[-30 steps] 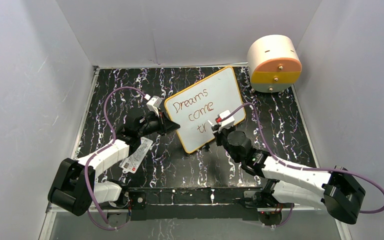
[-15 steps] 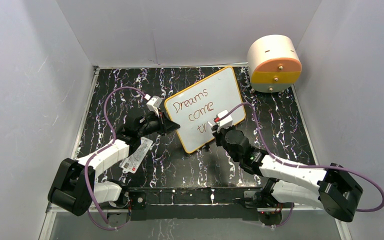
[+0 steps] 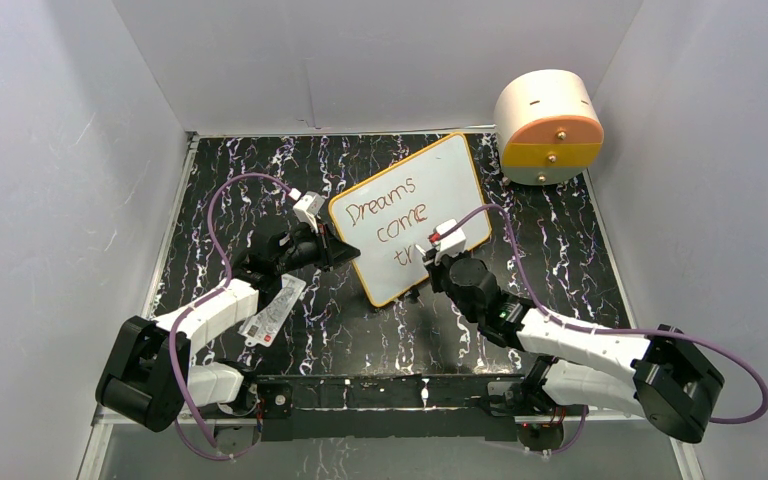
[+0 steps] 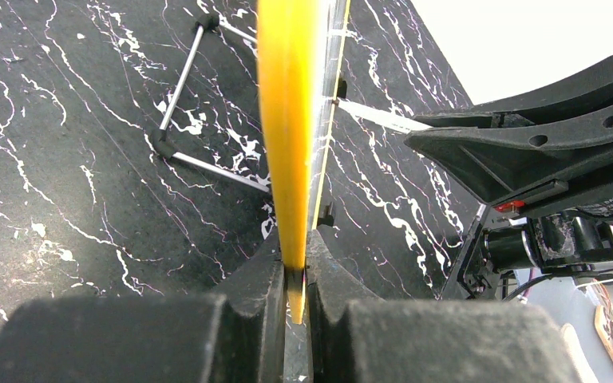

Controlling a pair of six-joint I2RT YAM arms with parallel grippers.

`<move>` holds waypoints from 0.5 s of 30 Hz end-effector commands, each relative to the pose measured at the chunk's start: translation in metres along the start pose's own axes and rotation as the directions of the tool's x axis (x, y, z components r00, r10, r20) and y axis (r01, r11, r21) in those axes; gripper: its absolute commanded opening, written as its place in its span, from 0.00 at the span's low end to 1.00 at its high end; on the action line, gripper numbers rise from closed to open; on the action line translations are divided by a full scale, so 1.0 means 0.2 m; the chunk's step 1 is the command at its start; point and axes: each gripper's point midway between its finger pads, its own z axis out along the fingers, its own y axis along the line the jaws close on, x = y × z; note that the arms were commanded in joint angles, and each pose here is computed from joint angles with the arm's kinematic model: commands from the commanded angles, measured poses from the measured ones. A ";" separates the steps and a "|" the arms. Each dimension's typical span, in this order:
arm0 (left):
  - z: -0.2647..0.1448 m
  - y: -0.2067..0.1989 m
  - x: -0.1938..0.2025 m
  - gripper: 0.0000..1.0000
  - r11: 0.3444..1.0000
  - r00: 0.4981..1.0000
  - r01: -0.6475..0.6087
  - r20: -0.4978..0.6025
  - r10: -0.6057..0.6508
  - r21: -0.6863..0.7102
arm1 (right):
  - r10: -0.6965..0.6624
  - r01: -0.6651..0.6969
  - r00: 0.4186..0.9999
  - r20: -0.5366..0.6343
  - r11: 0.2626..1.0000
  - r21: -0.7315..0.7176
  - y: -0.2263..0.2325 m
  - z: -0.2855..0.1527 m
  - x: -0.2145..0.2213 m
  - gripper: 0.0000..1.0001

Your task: Write a sentence on the whiteboard

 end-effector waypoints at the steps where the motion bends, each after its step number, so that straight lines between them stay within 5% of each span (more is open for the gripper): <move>1: 0.00 0.10 0.05 0.00 0.995 0.999 -0.015 -0.037 0.012 -0.100 | 0.035 -0.036 0.999 -0.041 0.999 -0.026 0.02 -0.02 0.05 0.00; 15: -0.01 0.10 0.04 0.00 0.995 0.999 -0.012 -0.034 0.009 -0.103 | 0.021 -0.019 0.995 -0.093 1.000 0.025 -0.04 -0.05 0.14 0.00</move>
